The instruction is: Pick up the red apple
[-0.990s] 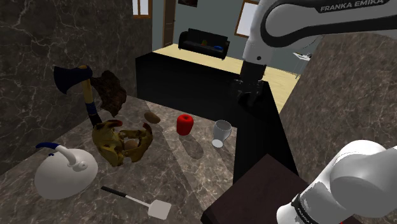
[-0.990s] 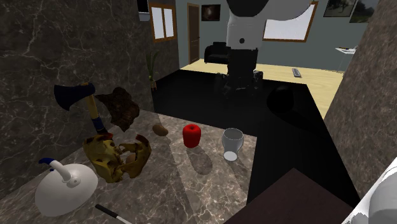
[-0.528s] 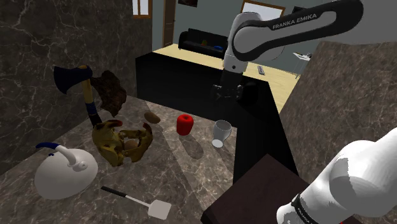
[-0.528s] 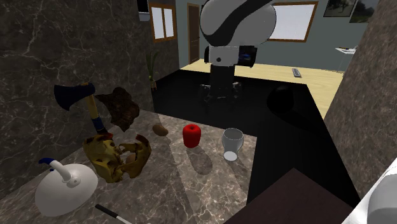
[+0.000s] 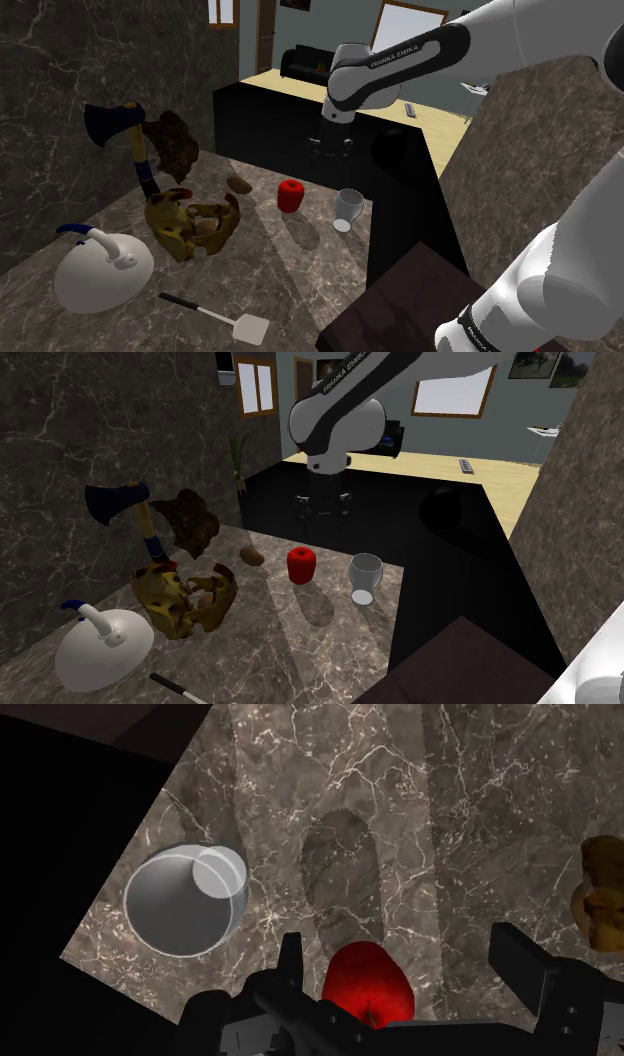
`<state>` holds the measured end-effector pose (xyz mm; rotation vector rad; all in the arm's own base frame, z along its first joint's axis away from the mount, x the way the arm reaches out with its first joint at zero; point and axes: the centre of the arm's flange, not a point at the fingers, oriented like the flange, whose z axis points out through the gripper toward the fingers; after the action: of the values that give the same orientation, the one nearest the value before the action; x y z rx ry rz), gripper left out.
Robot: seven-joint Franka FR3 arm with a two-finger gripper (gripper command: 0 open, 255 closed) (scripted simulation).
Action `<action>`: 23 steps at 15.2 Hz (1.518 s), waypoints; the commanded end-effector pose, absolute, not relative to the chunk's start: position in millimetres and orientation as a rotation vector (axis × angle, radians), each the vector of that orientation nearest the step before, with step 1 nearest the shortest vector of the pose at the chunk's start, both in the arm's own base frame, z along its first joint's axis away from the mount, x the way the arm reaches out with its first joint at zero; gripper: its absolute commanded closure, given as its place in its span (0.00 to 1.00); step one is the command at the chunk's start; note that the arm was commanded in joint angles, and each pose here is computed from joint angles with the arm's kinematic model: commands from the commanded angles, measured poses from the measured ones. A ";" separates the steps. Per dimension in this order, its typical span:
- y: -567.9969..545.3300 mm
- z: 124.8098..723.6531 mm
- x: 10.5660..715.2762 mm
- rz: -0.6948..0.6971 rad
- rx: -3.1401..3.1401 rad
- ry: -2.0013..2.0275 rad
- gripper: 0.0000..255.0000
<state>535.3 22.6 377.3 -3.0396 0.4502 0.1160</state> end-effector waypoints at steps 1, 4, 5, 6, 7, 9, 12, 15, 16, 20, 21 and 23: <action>20.0 360.0 555.7 0.106 -3.037 0.480 0.00; 16.2 338.1 586.9 0.092 -3.032 0.524 0.00; 14.7 330.8 597.3 0.088 -3.030 0.539 0.00; 13.1 323.6 607.7 0.083 -3.028 0.554 0.00; 11.4 316.4 618.1 0.079 -3.026 0.568 0.00; 7.6 302.1 638.9 0.070 -3.022 0.598 0.00; 1.1 280.8 670.1 0.056 -3.016 0.641 0.00; -1.1 263.6 679.9 0.052 -3.013 0.655 0.00; -1.1 258.4 679.9 0.052 -3.013 0.655 0.00; -1.1 237.2 679.8 0.052 -3.013 0.655 0.00; -1.1 234.2 679.8 0.052 -3.013 0.655 0.00; -1.1 234.2 679.9 0.052 -3.013 0.655 0.00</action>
<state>679.6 -1.2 235.3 -3.0135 0.6552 0.0527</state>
